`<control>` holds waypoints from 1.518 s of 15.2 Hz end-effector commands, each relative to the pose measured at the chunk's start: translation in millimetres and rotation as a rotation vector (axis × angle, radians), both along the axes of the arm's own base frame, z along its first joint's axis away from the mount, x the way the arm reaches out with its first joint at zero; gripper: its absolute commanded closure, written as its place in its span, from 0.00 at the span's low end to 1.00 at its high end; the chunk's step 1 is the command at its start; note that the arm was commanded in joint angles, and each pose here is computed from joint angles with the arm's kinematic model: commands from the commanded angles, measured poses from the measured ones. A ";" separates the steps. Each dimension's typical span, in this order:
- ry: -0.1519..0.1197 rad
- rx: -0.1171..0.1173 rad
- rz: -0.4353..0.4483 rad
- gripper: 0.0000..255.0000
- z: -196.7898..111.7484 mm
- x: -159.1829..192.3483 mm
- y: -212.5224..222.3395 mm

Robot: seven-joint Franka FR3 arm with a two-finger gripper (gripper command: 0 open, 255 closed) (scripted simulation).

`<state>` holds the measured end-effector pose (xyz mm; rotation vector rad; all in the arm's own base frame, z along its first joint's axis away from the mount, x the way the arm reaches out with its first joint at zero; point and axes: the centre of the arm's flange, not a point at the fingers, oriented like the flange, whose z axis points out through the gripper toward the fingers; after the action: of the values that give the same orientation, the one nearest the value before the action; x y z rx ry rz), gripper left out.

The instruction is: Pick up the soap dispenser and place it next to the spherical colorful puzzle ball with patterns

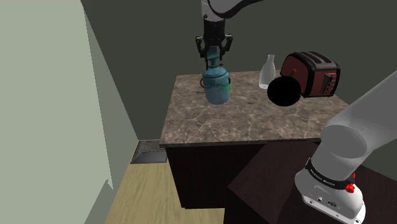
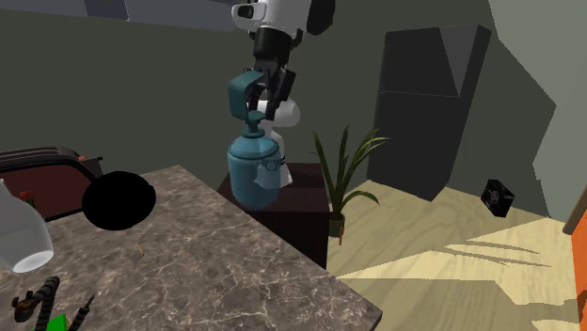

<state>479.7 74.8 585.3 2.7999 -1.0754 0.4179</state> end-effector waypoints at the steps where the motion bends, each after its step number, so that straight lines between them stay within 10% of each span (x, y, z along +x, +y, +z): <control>1: -0.001 0.000 0.000 1.00 11.1 0.4 0.2; 23: -0.001 0.000 0.000 1.00 127.3 0.4 0.2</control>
<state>481.2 75.9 706.6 2.8002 -1.0752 0.4181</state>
